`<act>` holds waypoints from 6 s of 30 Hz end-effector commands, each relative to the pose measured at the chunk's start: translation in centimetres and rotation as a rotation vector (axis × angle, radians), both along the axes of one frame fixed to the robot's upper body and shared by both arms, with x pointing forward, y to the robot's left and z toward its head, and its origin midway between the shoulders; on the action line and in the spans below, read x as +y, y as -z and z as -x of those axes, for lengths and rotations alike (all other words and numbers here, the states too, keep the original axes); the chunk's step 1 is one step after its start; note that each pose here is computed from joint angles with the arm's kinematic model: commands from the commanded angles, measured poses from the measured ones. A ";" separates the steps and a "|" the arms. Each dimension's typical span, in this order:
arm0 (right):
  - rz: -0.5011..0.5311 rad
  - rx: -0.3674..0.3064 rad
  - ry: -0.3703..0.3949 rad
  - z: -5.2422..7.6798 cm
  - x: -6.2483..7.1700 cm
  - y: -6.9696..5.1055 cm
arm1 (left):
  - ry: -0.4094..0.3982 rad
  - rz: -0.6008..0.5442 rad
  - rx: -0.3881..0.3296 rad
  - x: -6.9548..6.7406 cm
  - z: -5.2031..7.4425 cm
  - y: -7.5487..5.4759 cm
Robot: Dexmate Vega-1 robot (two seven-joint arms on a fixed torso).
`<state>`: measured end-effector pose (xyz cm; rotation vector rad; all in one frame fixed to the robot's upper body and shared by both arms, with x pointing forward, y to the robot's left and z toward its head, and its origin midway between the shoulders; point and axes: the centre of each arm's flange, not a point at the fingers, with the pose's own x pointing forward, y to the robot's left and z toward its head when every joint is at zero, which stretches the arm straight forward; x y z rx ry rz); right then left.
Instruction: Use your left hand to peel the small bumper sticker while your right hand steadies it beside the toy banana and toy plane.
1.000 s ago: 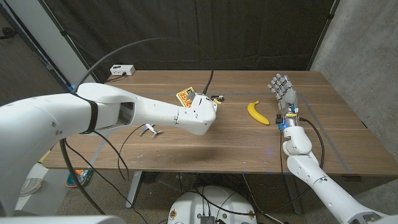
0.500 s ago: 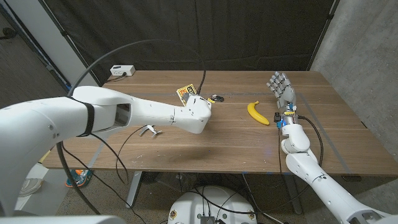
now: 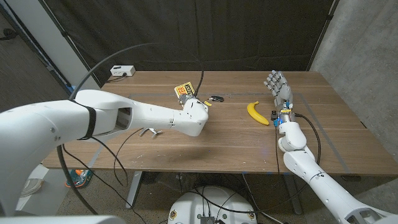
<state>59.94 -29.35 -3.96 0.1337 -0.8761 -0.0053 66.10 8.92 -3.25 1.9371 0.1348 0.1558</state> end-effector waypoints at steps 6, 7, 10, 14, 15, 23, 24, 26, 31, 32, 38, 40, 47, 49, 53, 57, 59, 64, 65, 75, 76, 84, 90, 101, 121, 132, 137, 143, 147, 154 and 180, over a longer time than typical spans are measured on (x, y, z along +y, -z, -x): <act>0.014 0.008 0.005 -0.3 0.9 -0.8 | 0.086 0.060 -0.251 1.9 -0.3 2.7; 0.016 0.009 0.006 -0.4 0.9 -0.8 | 0.100 0.070 -0.287 2.0 -0.1 2.6; 0.012 0.006 -0.004 -0.6 0.9 -0.8 | 0.142 0.102 -0.407 2.3 0.8 2.1; 0.010 0.004 -0.012 -0.7 0.8 -0.8 | 0.190 0.139 -0.571 2.4 1.9 1.3; 0.011 0.004 -0.015 -0.7 0.8 -0.8 | 0.203 0.155 -0.610 2.5 2.2 1.1; 0.009 -0.005 -0.035 -0.7 0.6 -1.0 | 0.339 0.297 -0.912 2.8 4.2 -0.3; 0.009 -0.006 -0.037 -0.7 0.6 -1.0 | 0.356 0.313 -0.954 2.8 4.4 -0.4; 0.012 -0.007 -0.040 -0.6 0.6 -1.1 | 0.407 0.347 -1.033 2.9 4.8 -0.4; 0.025 -0.002 -0.036 -0.3 0.4 -1.2 | 0.507 0.396 -1.186 2.7 5.7 -0.6; 0.026 -0.001 -0.034 -0.3 0.4 -1.2 | 0.528 0.404 -1.199 2.7 5.9 -0.7; 0.030 0.005 -0.031 0.1 0.0 -0.8 | 0.658 0.544 -1.264 2.9 6.5 -1.0; 0.029 0.010 -0.036 0.1 -0.1 -0.7 | 0.709 0.568 -1.272 2.9 6.7 -1.2; 0.055 0.043 -0.051 -0.2 -0.1 -0.4 | 0.851 0.426 -1.295 2.1 7.4 -2.1; 0.063 0.054 -0.048 -0.2 0.0 -0.4 | 0.868 0.356 -1.302 1.6 7.5 -2.1; 0.086 0.069 -0.036 0.0 0.0 -0.5 | 0.888 0.230 -1.310 0.8 7.7 -1.8; 0.134 0.102 0.005 0.2 0.1 -0.5 | 0.922 0.209 -1.303 0.2 7.8 -1.7; 0.159 0.123 0.037 0.4 0.2 -0.6 | 0.944 0.187 -1.301 -0.2 7.9 -1.7; 0.240 0.163 0.121 0.8 0.8 -1.2 | 1.009 0.106 -1.291 -1.2 8.5 -1.4; 0.259 0.173 0.137 0.9 0.9 -1.3 | 1.018 0.096 -1.290 -1.4 8.6 -1.4; 0.395 0.220 0.252 1.2 2.0 -2.0 | 1.154 0.303 -1.245 -2.3 9.4 -1.4; 0.392 0.220 0.249 1.1 2.0 -2.0 | 1.165 0.331 -1.244 -2.3 9.5 -1.5; 0.397 0.222 0.264 0.3 2.4 -2.0 | 1.235 0.386 -1.233 -1.9 10.1 -1.8; 0.413 0.214 0.325 0.3 3.1 -2.4 | 1.253 0.429 -1.209 -2.2 10.0 -1.0; 0.419 0.172 0.390 0.7 4.7 -3.2 | 1.339 0.745 -1.117 -1.5 10.2 -1.4; 0.370 0.138 0.441 1.3 5.3 -3.1 | 1.318 0.953 -0.924 1.7 9.6 -3.3; 0.407 0.094 0.581 2.0 6.8 -3.7 | 1.335 0.966 -0.818 2.4 9.0 -3.4; 0.377 0.044 0.662 2.4 7.6 -3.6 | 1.364 0.913 -0.738 2.4 9.0 -3.7; 0.351 -0.050 0.787 3.2 8.9 -3.6 | 1.379 0.901 -0.621 2.7 8.8 -4.0; 0.362 -0.107 0.880 3.9 9.9 -3.5 | 1.371 0.877 -0.619 3.0 8.9 -4.2; 0.438 -0.094 0.983 4.4 10.7 -3.6 | 1.345 0.770 -0.794 2.9 9.9 -4.0; 0.595 -0.026 1.167 3.4 12.9 -3.9 | 1.339 0.471 -1.015 2.7 11.5 -3.2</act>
